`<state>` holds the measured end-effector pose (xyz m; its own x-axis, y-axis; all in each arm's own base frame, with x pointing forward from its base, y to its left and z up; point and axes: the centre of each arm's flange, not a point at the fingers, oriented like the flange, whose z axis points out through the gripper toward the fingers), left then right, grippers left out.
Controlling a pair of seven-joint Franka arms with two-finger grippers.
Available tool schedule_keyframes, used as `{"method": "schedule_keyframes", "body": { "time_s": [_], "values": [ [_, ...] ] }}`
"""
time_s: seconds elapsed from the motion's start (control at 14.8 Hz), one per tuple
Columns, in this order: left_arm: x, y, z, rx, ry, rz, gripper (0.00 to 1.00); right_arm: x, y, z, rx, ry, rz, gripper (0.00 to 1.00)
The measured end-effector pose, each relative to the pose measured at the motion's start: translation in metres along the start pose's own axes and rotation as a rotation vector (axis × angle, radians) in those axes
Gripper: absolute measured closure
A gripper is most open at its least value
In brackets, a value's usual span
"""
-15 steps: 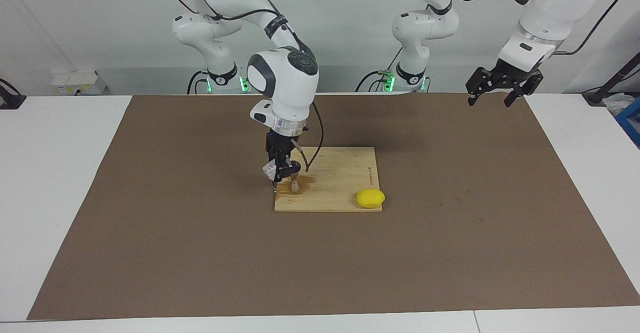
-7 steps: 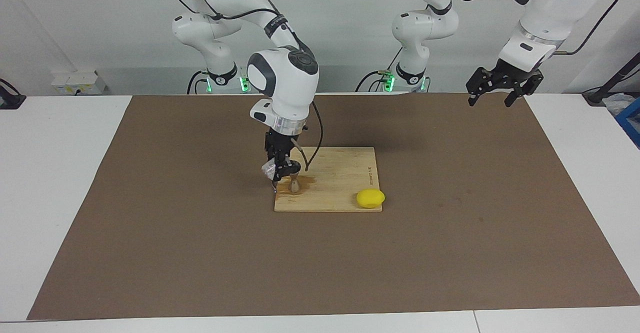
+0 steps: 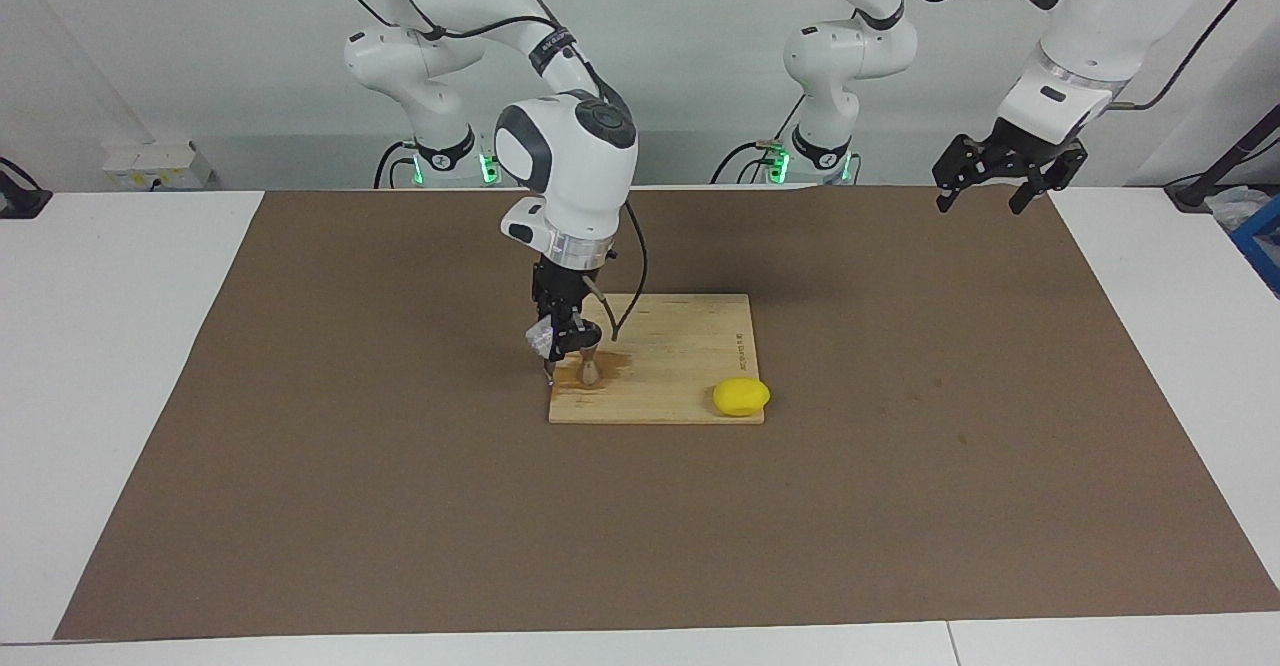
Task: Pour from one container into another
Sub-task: 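Tilt the glass upright and carry it back with the right gripper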
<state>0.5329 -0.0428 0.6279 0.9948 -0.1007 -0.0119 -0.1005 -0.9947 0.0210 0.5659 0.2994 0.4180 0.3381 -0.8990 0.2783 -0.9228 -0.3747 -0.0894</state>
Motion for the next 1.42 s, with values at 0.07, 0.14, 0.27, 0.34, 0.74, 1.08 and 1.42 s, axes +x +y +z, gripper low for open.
{"method": "schedule_keyframes", "body": {
  "time_s": [0.07, 0.14, 0.27, 0.34, 0.74, 1.08, 1.42],
  "values": [
    [0.0, 0.0, 0.0, 0.0, 0.0, 0.0, 0.0, 0.002, -0.001, -0.002, -0.003, -0.021, 0.016, 0.49],
    [0.0, 0.0, 0.0, 0.0, 0.0, 0.0, 0.0, 0.003, -0.001, -0.004, -0.003, -0.032, 0.026, 0.49],
    [0.0, 0.0, 0.0, 0.0, 0.0, 0.0, 0.0, 0.005, 0.0, -0.006, -0.01, -0.062, 0.048, 0.49],
    [0.0, 0.0, 0.0, 0.0, 0.0, 0.0, 0.0, 0.006, 0.0, -0.006, -0.016, -0.082, 0.062, 0.49],
    [0.0, 0.0, 0.0, 0.0, 0.0, 0.0, 0.0, 0.045, -0.004, 0.003, -0.064, -0.226, 0.209, 0.49],
    [0.0, 0.0, 0.0, 0.0, 0.0, 0.0, 0.0, 0.098, -0.001, 0.022, -0.105, -0.408, 0.304, 0.49],
    [0.0, 0.0, 0.0, 0.0, 0.0, 0.0, 0.0, 0.17, 0.027, 0.076, -0.133, -0.645, 0.368, 0.49]
  ]
}}
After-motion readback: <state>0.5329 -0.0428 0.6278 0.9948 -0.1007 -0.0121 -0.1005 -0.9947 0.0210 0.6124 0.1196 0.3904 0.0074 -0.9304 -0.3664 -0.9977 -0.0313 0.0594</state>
